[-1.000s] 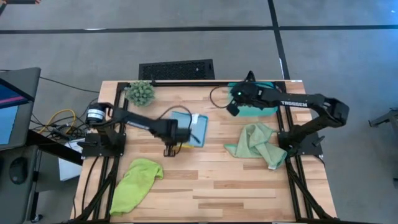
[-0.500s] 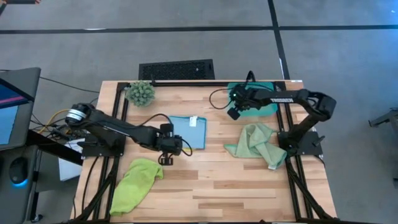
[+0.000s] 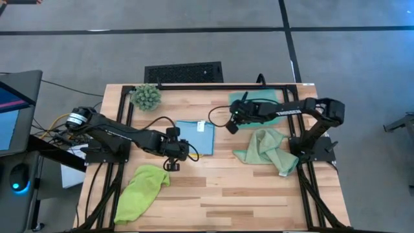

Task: Fold microfiber towels
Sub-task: Adjust the blue bin, then adjust the light green microfiber cloth

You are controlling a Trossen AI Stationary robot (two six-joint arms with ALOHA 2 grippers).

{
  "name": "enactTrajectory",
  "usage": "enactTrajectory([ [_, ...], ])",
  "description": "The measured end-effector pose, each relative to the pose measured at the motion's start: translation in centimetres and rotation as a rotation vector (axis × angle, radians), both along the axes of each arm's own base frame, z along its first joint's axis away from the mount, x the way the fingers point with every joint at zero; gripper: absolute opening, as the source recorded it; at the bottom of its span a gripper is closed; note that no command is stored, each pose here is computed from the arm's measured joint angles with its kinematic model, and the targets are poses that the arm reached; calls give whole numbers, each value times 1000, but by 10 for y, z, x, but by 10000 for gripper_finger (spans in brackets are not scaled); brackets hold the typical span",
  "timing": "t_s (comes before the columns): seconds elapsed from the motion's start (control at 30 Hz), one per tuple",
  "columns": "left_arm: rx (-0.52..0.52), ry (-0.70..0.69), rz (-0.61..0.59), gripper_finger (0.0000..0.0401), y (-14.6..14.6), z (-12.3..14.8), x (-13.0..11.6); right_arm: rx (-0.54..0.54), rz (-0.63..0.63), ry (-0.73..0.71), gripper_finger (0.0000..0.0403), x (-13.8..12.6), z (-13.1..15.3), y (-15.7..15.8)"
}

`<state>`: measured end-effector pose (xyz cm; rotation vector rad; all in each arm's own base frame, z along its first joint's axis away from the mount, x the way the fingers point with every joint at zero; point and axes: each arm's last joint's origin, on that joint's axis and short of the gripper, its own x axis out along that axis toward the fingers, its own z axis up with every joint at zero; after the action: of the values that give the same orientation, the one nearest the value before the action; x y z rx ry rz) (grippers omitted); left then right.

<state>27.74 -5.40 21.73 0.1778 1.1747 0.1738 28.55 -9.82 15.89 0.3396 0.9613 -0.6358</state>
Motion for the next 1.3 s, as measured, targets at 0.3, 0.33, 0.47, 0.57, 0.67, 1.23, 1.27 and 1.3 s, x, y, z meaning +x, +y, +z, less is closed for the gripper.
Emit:
enactTrajectory([
  [0.3, 12, -7, 16, 0, 0, 0, 0, -81, 1, -140, 3, 20, 22, -2],
  [0.33, 12, -7, 16, 0, 0, 0, 0, -88, -1, -125, 3, 19, 25, -2],
  [0.47, 12, -8, 18, 0, 0, 0, 0, -76, 30, -67, 3, 12, 43, 13],
  [0.57, 10, -19, 16, 0, 0, 1, 1, -17, 53, 32, 3, -2, 48, 42],
  [0.67, 6, -41, 11, 0, -2, 1, 3, 24, 31, 170, 3, -18, 47, 79],
  [1.23, -9, -144, -149, 0, -14, 5, 15, 113, -169, 333, 1, -86, -23, 168],
  [1.27, -16, -134, -163, 0, -14, 4, 14, 139, -165, 314, 1, -87, -26, 173],
  [1.3, -14, -123, -173, 0, -14, 4, 13, 155, -161, 299, 1, -88, -27, 177],
])
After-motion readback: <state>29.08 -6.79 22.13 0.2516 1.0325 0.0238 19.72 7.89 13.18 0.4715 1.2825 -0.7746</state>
